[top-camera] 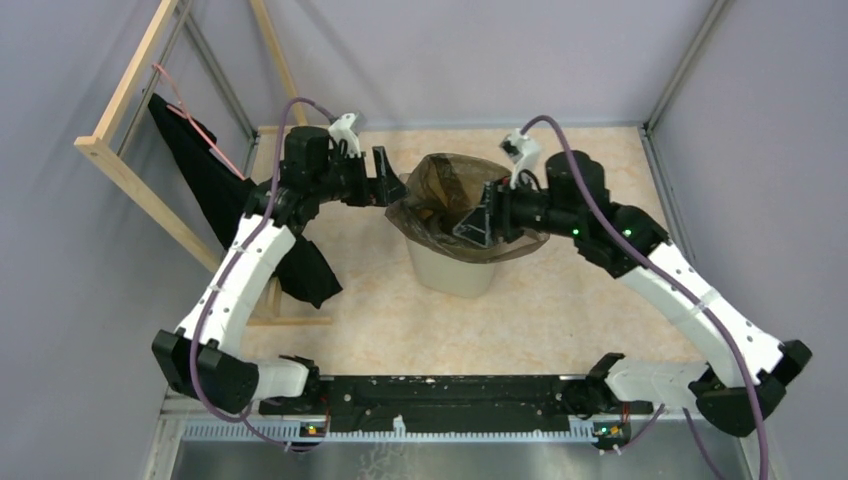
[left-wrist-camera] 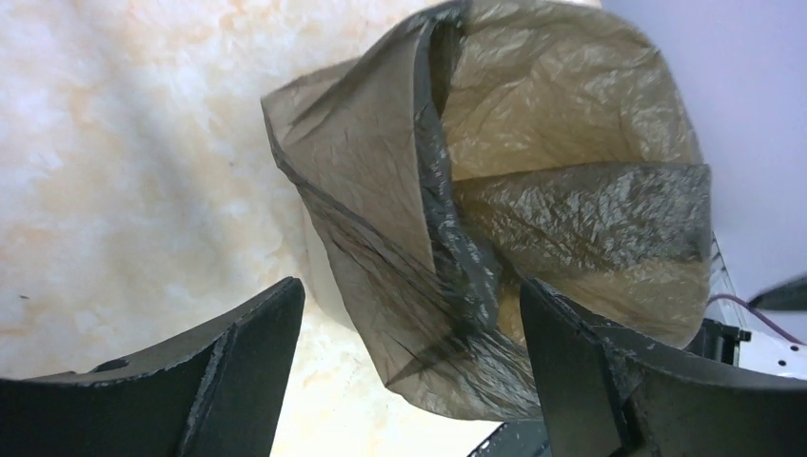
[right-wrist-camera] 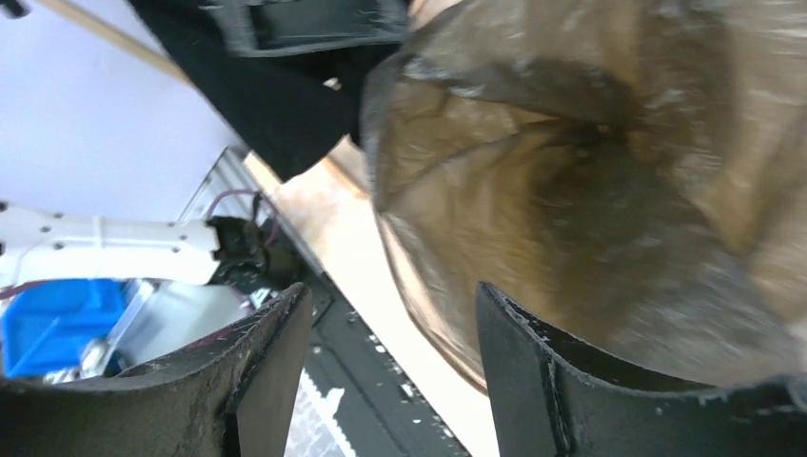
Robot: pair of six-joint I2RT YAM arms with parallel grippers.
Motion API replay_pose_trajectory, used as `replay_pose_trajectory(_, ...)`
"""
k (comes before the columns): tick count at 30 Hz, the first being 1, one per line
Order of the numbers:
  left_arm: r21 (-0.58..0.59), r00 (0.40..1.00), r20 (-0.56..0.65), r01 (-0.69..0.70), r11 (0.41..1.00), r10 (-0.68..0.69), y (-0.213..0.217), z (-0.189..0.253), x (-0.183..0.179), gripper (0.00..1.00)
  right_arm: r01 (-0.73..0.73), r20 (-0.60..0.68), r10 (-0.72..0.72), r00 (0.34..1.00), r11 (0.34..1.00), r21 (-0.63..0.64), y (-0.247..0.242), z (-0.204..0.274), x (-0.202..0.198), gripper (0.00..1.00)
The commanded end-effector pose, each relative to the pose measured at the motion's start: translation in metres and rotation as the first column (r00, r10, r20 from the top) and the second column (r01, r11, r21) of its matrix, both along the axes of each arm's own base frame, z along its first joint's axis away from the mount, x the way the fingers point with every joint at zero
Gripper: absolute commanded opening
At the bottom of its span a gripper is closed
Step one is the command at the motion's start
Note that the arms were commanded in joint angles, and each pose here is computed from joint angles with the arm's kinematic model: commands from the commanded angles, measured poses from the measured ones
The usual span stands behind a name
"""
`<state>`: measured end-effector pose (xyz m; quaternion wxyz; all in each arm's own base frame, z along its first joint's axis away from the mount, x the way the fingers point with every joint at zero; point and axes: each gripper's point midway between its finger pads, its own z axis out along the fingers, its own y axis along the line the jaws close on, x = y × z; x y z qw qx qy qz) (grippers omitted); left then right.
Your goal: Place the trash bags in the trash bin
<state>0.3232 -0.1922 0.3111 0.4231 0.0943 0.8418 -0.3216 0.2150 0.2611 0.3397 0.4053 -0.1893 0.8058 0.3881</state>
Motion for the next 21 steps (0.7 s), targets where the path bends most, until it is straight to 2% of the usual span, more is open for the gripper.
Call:
replay_pose_trajectory(1,-0.066,0.998,-0.049,0.036,0.997,-0.039,-0.01,-0.008,-0.003,0.86,-0.128,0.007,0.128,0.992,0.988,0.083,0.061,0.018,-0.015,0.63)
replay_pose_trajectory(6,-0.09,0.999,-0.03,0.033,0.995,-0.036,-0.009,-0.012,-0.01,0.74,-0.164,-0.003,0.164,0.986,0.986,0.045,0.09,0.003,-0.024,0.63)
replay_pose_trajectory(13,-0.077,0.999,-0.03,0.02,0.997,-0.022,-0.004,-0.017,-0.014,0.55,-0.104,0.024,0.105,0.994,0.994,-0.041,0.088,-0.015,-0.014,0.6)
replay_pose_trajectory(19,-0.076,1.0,-0.018,0.023,0.997,-0.025,-0.003,-0.018,-0.018,0.53,-0.112,0.029,0.114,0.993,0.992,-0.064,0.096,-0.026,-0.015,0.59)
replay_pose_trajectory(21,-0.066,1.0,-0.014,0.019,0.998,-0.02,0.0,-0.016,-0.019,0.59,-0.111,0.024,0.113,0.993,0.99,-0.084,0.098,-0.035,-0.017,0.59)
